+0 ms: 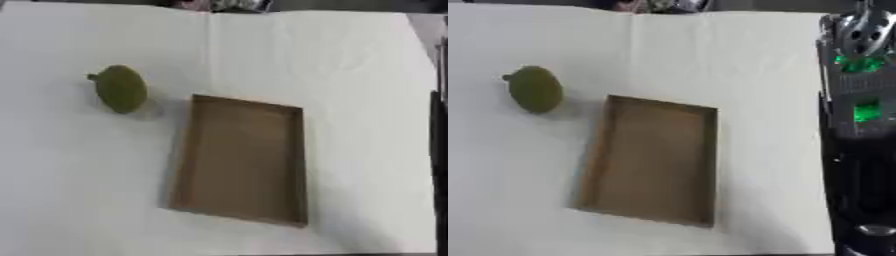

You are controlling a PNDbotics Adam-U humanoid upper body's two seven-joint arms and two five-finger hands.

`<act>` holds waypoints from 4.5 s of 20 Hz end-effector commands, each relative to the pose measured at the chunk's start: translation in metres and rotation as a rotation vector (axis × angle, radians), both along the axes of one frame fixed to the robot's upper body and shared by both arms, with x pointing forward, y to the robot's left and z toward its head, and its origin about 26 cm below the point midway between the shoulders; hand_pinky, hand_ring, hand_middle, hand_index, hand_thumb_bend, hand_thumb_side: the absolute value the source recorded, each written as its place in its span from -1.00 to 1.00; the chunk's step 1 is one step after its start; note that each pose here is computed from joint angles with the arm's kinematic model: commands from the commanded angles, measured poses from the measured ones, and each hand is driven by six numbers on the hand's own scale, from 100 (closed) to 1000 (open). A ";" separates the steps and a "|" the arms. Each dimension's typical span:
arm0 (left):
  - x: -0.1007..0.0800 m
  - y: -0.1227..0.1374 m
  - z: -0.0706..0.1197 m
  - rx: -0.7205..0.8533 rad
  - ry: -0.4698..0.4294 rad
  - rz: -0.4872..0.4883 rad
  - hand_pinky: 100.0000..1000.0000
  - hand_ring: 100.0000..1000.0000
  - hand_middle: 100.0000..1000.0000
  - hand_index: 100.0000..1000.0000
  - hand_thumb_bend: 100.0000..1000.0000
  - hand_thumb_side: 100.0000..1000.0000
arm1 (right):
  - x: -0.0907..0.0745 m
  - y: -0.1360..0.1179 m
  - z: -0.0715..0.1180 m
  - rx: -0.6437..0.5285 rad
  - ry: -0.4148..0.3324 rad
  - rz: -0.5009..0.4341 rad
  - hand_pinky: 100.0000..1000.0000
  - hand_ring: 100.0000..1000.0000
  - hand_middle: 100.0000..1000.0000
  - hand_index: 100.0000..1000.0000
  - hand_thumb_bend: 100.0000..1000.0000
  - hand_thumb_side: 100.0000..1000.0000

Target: Pick up objects on the table and place them in the box.

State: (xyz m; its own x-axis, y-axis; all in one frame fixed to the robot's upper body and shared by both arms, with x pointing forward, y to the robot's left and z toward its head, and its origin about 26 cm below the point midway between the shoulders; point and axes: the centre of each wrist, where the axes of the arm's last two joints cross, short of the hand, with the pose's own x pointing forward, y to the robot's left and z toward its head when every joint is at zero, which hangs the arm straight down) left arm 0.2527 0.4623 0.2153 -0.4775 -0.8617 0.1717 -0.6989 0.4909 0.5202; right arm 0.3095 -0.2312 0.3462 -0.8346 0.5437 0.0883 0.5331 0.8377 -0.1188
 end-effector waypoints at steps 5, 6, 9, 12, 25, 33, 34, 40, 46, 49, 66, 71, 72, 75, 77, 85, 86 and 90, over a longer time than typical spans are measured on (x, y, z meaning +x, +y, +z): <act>0.014 0.021 0.012 0.319 0.272 0.088 0.80 0.72 0.54 0.79 -1.00 -0.39 | -0.006 -0.004 0.006 -0.010 -0.019 -0.005 0.52 -0.04 0.30 0.45 -1.00 0.01; 0.017 0.020 0.013 0.352 0.307 0.091 0.81 0.73 0.56 0.80 -1.00 -0.37 | -0.006 -0.004 0.005 -0.007 -0.020 -0.003 0.52 -0.04 0.30 0.45 -1.00 0.01; 0.026 0.016 0.018 0.422 0.401 0.084 0.84 0.76 0.60 0.82 -1.00 -0.39 | -0.006 -0.003 0.004 0.000 -0.021 0.004 0.52 -0.04 0.30 0.44 -1.00 0.01; 0.034 0.009 0.023 0.482 0.498 0.056 0.88 0.79 0.63 0.85 -1.00 -0.40 | -0.006 -0.002 0.004 0.002 -0.022 0.009 0.52 -0.04 0.30 0.44 -1.00 0.01; 0.052 -0.036 0.042 0.708 0.734 -0.115 0.94 0.88 0.71 0.90 -0.48 -0.45 | -0.005 0.001 0.000 0.002 0.000 0.029 0.52 -0.06 0.30 0.44 -1.00 0.01; 0.065 -0.061 0.052 0.773 0.741 -0.177 0.94 0.88 0.72 0.90 -0.51 -0.48 | -0.004 0.003 -0.001 0.001 0.010 0.042 0.52 -0.06 0.30 0.44 -1.00 0.01; 0.066 -0.064 0.053 0.775 0.735 -0.185 0.94 0.88 0.72 0.90 -0.58 -0.53 | -0.004 0.003 -0.002 0.001 0.011 0.044 0.52 -0.06 0.30 0.44 -1.00 0.01; 0.079 -0.091 0.064 0.781 0.683 -0.257 0.93 0.89 0.72 0.90 -0.68 -0.57 | -0.004 0.005 -0.004 0.000 0.020 0.052 0.52 -0.06 0.30 0.44 -1.00 0.01; 0.091 -0.113 0.073 0.774 0.603 -0.332 0.92 0.88 0.71 0.88 -0.80 -0.62 | -0.003 0.006 -0.005 0.003 0.024 0.057 0.52 -0.06 0.30 0.44 -1.00 0.01; 0.098 -0.120 0.073 0.766 0.571 -0.372 0.92 0.88 0.71 0.89 -0.86 -0.60 | -0.003 0.006 -0.006 0.005 0.026 0.059 0.52 -0.06 0.30 0.44 -1.00 0.02; 0.148 -0.147 0.069 0.812 0.621 -0.380 0.95 0.94 0.72 0.88 -0.42 -0.22 | -0.003 0.007 -0.009 0.016 0.034 0.067 0.52 -0.06 0.29 0.44 -1.00 0.02; 0.166 -0.154 0.062 0.836 0.644 -0.353 0.96 0.98 0.76 0.90 -0.26 -0.01 | -0.002 0.007 -0.011 0.016 0.036 0.072 0.52 -0.06 0.29 0.44 -1.00 0.02; 0.169 -0.155 0.062 0.844 0.643 -0.351 0.97 0.98 0.74 0.88 -0.24 0.04 | -0.002 0.007 -0.011 0.017 0.037 0.072 0.52 -0.06 0.29 0.44 -1.00 0.02; 0.177 -0.159 0.061 0.863 0.643 -0.349 0.97 0.99 0.76 0.90 -0.23 0.07 | -0.002 0.008 -0.011 0.018 0.039 0.075 0.52 -0.06 0.29 0.44 -1.00 0.02; 0.181 -0.160 0.061 0.867 0.649 -0.337 0.98 1.00 0.79 0.92 -0.20 -0.06 | -0.002 0.008 -0.012 0.018 0.039 0.077 0.52 -0.06 0.29 0.44 -1.00 0.02; 0.195 -0.164 0.051 0.810 0.709 -0.293 0.97 1.00 0.80 0.96 -0.40 -0.28 | -0.002 0.007 -0.014 0.026 0.043 0.080 0.52 -0.06 0.29 0.44 -1.00 0.02; 0.197 -0.164 0.050 0.802 0.722 -0.293 0.97 1.00 0.80 0.96 -0.43 -0.28 | -0.002 0.007 -0.014 0.027 0.044 0.081 0.52 -0.06 0.29 0.44 -1.00 0.02; 0.204 -0.165 0.047 0.778 0.776 -0.302 0.96 1.00 0.78 0.95 -0.54 -0.24 | -0.002 0.007 -0.014 0.030 0.045 0.085 0.52 -0.06 0.29 0.44 -1.00 0.02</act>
State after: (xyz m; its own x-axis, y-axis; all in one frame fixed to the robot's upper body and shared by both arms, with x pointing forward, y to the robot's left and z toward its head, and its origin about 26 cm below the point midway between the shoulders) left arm 0.4559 0.2930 0.2479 -0.6880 -0.7257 -0.0036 0.0537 -0.0559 0.9970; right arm 0.3138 -0.2247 0.3252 -0.8623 0.4762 0.1721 0.4599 0.8788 -0.1270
